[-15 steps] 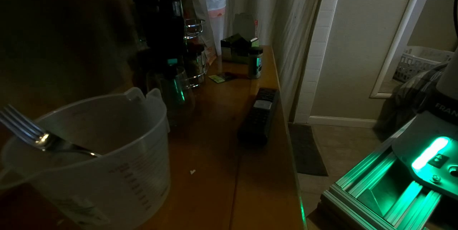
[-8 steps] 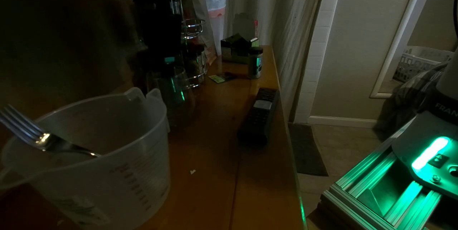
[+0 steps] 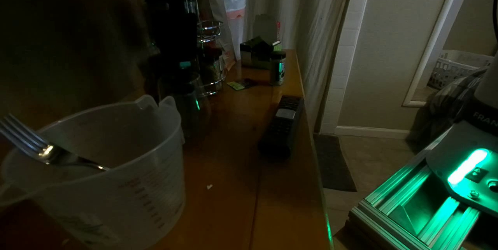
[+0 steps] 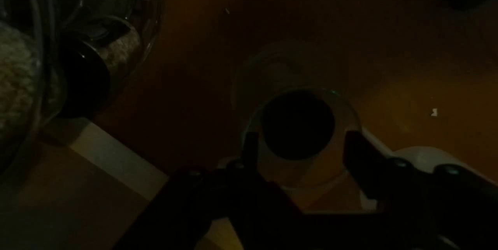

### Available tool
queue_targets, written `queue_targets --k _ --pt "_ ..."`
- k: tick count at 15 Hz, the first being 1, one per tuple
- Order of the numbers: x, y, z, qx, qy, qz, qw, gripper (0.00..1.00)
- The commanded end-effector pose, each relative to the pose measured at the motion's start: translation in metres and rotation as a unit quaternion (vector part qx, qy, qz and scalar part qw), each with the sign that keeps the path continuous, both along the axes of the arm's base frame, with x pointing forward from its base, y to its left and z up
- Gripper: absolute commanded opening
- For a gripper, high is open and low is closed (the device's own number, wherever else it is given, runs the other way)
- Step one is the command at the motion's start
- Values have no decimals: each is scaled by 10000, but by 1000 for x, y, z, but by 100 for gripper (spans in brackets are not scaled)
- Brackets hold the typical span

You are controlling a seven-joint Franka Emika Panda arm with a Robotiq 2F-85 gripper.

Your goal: Pick up a spice bottle from the spice rack and place it inside the glass cup

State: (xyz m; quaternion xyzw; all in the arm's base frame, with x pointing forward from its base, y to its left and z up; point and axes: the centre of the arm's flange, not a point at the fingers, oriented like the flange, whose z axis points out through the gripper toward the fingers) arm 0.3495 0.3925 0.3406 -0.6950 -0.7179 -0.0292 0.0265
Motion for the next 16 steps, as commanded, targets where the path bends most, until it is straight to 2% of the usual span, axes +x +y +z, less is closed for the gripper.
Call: queue_targets --k 1,6,7,11,13,14,15,16 --pt "2 1 7 8 7 -3 10000 35" --pt "-1 -2 18 85 -38 17 10000 1" --pt "-6 -5 27 155 -8 65 9999 0" --pt "-28 -19 65 427 53 235 9988 0" --pt "-42 -29 84 442 211 402 9980 0" --pt "-51 -37 91 290 382 487 9977 0" --pt "-61 -45 97 181 520 572 9968 26" --pt "-75 -55 105 138 561 845 9947 27"
